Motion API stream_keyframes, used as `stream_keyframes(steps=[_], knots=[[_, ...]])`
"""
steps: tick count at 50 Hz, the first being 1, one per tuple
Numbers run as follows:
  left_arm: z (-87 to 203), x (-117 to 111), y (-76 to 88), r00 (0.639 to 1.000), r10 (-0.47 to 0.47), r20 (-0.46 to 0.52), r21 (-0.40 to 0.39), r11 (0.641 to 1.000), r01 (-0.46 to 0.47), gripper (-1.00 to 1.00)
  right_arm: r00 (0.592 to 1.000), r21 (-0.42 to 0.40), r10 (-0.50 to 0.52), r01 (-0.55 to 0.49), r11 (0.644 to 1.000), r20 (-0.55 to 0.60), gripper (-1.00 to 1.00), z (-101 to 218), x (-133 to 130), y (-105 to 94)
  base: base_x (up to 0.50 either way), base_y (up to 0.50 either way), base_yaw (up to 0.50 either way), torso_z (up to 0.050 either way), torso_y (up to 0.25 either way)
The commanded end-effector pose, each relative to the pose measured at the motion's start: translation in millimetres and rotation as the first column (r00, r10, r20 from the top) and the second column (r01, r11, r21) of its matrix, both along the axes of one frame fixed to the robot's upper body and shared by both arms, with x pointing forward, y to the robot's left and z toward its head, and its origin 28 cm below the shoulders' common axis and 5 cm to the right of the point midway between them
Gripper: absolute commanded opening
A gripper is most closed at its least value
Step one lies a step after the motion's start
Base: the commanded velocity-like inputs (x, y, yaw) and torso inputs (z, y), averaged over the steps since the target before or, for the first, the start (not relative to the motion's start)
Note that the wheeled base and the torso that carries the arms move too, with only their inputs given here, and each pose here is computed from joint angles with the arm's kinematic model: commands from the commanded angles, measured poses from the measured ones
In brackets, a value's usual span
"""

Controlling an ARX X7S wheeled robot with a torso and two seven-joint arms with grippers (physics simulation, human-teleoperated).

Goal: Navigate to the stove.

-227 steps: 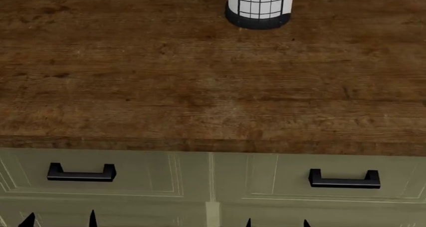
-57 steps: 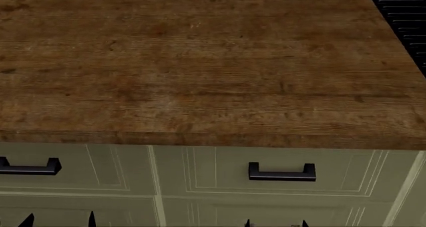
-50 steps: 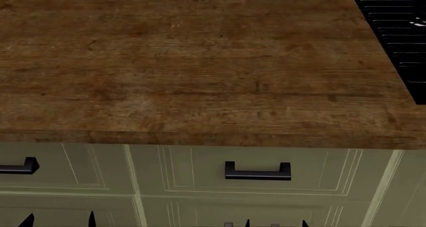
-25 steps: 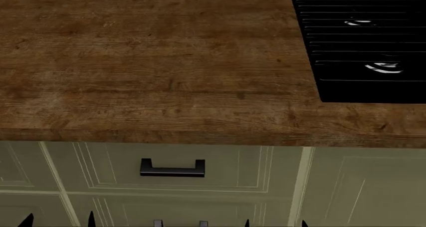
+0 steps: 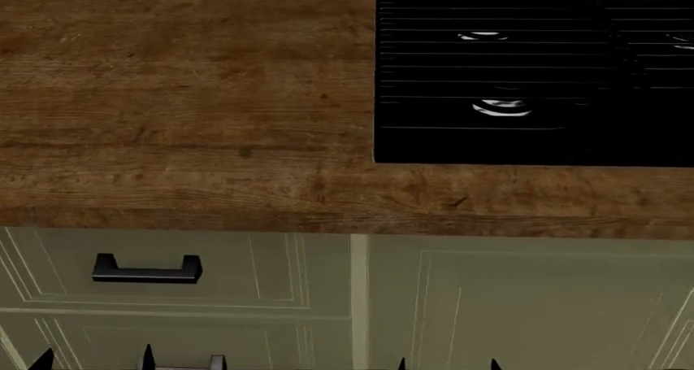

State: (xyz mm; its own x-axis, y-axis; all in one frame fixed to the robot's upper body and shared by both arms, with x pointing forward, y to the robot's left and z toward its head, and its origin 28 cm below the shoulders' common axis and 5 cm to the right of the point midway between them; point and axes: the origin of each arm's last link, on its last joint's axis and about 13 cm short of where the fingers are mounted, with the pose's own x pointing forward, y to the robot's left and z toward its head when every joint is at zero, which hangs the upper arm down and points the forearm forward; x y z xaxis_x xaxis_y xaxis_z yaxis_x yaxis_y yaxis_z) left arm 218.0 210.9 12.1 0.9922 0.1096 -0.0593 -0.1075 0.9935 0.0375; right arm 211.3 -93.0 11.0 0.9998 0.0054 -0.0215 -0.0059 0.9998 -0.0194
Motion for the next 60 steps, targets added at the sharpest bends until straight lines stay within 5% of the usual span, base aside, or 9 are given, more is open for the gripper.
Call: stream_keyframes(steps=[1,60], knots=[[0.4,-2.6,-2.0,0.999,-0.028,0.034,-0.007,1.0,0.029,1.0,1.0,0.008,0.003,-0.003,1.0,0.0,1.0,1.1,0.8,0.0,-0.01,-0.5,0.0,0.0,0.0],[0.3,-3.0,-1.5,0.999,-0.028,0.036,-0.007,1.0,0.028,1.0,1.0,0.006,0.005,-0.005,1.0,-0.001,1.0,0.9,1.1,0.5,-0.01,-0.5,0.0,0.0,0.0]])
